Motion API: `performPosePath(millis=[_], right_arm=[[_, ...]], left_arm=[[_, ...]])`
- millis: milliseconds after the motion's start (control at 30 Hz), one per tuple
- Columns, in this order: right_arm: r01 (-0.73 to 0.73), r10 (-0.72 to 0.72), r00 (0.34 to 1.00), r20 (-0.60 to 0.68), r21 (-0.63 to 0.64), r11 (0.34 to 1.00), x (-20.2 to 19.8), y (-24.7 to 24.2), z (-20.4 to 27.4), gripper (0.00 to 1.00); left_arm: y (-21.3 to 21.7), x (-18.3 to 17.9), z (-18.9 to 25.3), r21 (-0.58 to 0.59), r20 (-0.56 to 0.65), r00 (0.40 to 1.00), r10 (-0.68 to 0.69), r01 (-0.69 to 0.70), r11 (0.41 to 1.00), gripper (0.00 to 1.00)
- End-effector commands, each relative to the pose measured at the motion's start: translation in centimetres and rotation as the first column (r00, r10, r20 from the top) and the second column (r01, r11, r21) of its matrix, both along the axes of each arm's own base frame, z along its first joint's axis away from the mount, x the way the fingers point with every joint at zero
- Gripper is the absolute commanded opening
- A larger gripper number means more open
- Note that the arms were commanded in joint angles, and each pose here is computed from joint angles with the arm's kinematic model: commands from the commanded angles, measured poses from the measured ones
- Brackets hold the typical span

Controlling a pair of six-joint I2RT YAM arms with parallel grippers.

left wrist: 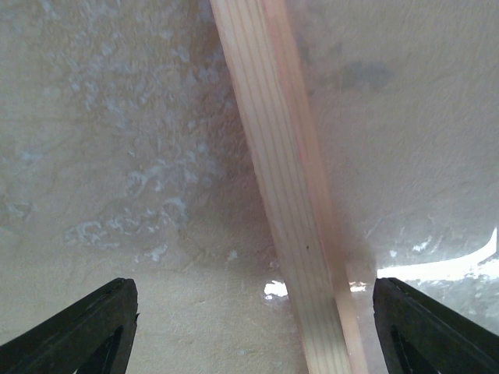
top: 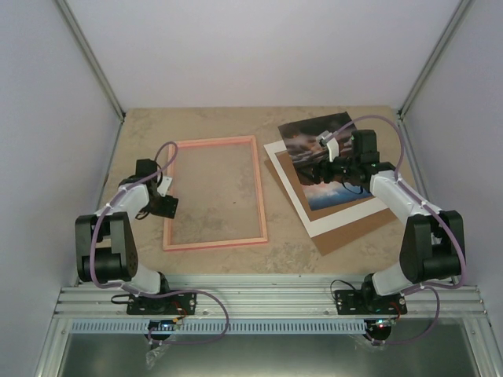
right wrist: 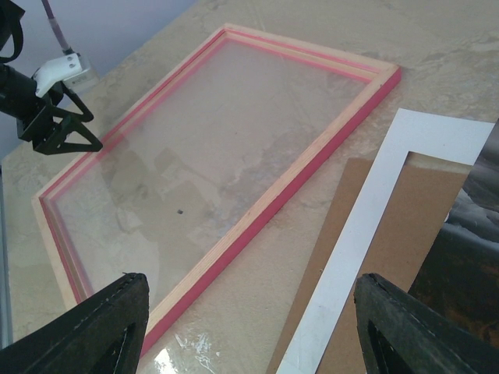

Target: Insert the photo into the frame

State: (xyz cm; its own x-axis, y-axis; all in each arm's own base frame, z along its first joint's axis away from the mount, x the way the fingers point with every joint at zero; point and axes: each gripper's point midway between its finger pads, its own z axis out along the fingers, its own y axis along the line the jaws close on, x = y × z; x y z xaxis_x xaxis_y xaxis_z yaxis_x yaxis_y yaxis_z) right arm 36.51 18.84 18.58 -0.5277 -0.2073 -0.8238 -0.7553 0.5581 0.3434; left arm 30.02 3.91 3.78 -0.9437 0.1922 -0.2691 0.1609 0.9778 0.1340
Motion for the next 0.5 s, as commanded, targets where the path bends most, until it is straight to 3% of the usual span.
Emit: performPosePath(millis=[0,467], right_arm=[[-0.012,0.012,1.000,0.029,0.001,1.000,-0.4,0.1,0.5,0.73],[-0.013,0.013,1.000,0.023,0.002,1.000,-0.4,0.1,0.3,0.73]], left_arm=[[0.7,0.1,0.4,0.034,0.028,1.000,0.012,-0.013,0.999,0.84],[1.0,-1.1,0.9,0.061,0.020,1.000,0.011,-0.012,0.998,0.84]])
